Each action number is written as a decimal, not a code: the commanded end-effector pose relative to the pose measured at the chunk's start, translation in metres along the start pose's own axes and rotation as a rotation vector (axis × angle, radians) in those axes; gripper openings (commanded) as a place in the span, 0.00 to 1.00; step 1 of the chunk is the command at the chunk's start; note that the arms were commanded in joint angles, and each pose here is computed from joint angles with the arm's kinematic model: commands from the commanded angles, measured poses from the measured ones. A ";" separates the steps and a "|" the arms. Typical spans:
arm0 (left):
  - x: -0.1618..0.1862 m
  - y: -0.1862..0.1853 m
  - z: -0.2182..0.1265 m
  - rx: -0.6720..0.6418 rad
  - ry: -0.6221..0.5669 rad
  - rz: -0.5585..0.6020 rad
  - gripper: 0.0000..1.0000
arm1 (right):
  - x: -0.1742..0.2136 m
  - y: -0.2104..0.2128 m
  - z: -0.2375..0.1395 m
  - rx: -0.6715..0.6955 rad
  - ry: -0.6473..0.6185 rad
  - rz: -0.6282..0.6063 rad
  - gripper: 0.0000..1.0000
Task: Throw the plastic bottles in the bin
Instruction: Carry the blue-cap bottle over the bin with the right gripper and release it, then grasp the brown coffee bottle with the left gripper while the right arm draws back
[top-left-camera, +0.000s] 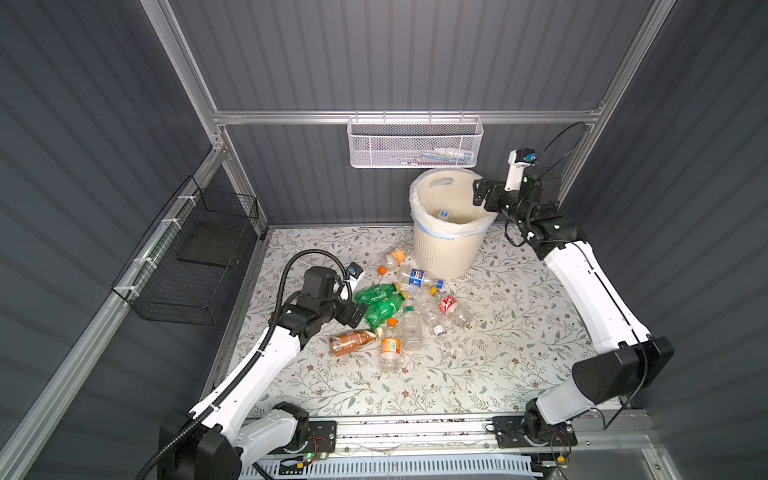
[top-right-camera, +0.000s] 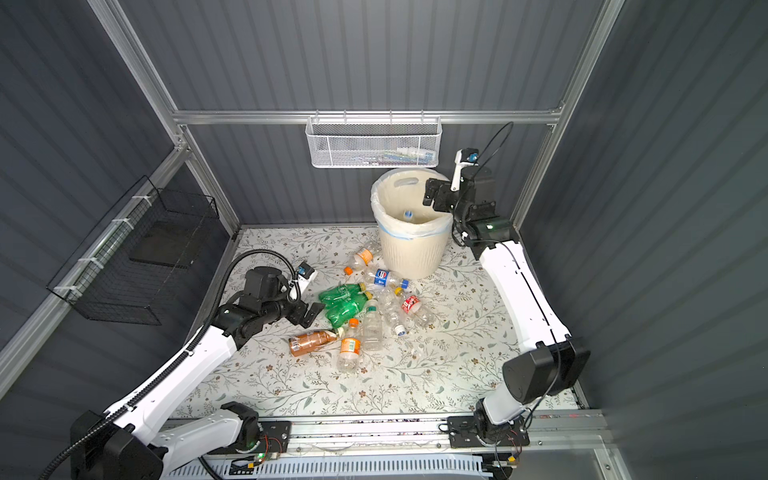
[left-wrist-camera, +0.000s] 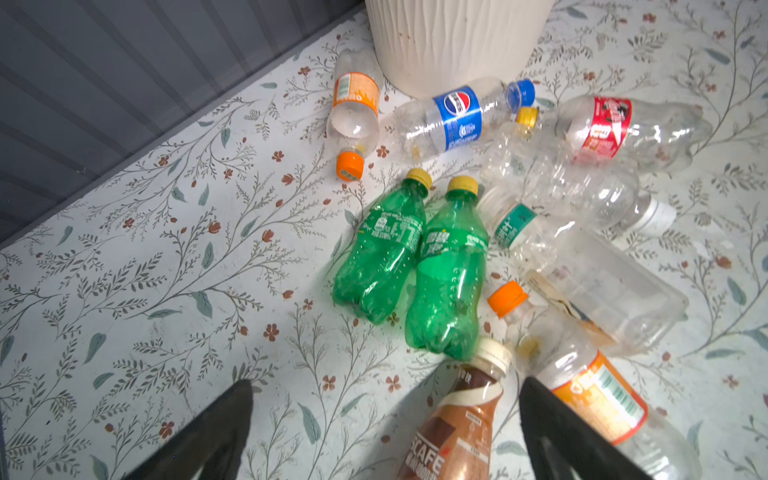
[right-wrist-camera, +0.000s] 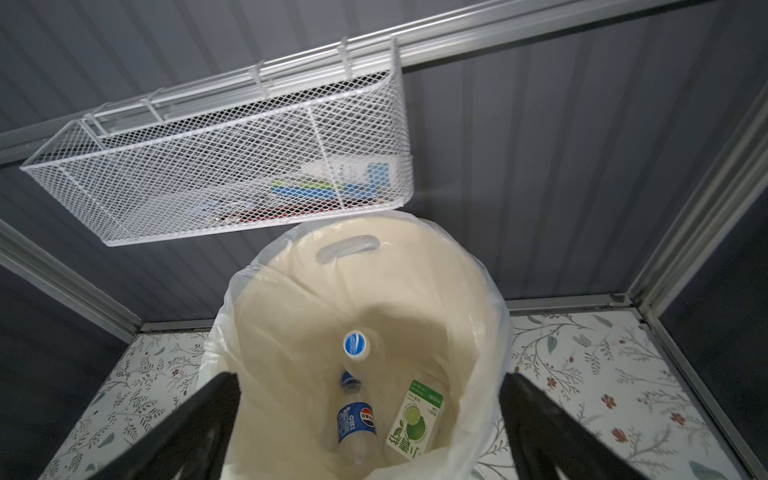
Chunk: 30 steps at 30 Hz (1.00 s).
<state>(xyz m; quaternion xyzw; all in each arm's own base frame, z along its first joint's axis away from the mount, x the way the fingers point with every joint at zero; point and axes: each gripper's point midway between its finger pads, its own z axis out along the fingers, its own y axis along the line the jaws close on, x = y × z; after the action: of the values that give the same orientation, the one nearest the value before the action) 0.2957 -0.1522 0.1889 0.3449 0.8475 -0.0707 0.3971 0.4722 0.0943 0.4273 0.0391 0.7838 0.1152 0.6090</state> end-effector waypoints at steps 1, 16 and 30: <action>0.024 -0.003 -0.006 0.012 0.104 0.072 1.00 | -0.026 -0.007 -0.029 -0.007 -0.086 0.044 0.99; 0.067 -0.018 0.017 0.115 0.275 0.183 1.00 | 0.037 -0.069 -0.042 0.059 0.000 0.148 0.99; 0.093 -0.032 0.027 0.187 0.420 0.270 1.00 | 0.102 -0.110 -0.042 0.084 0.112 0.250 0.99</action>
<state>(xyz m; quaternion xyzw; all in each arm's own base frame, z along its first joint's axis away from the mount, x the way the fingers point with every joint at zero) 0.2584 -0.1397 0.1014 0.4775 0.8535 -0.0248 0.2069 0.4157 0.0015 0.3205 0.1528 0.8120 0.1410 0.5453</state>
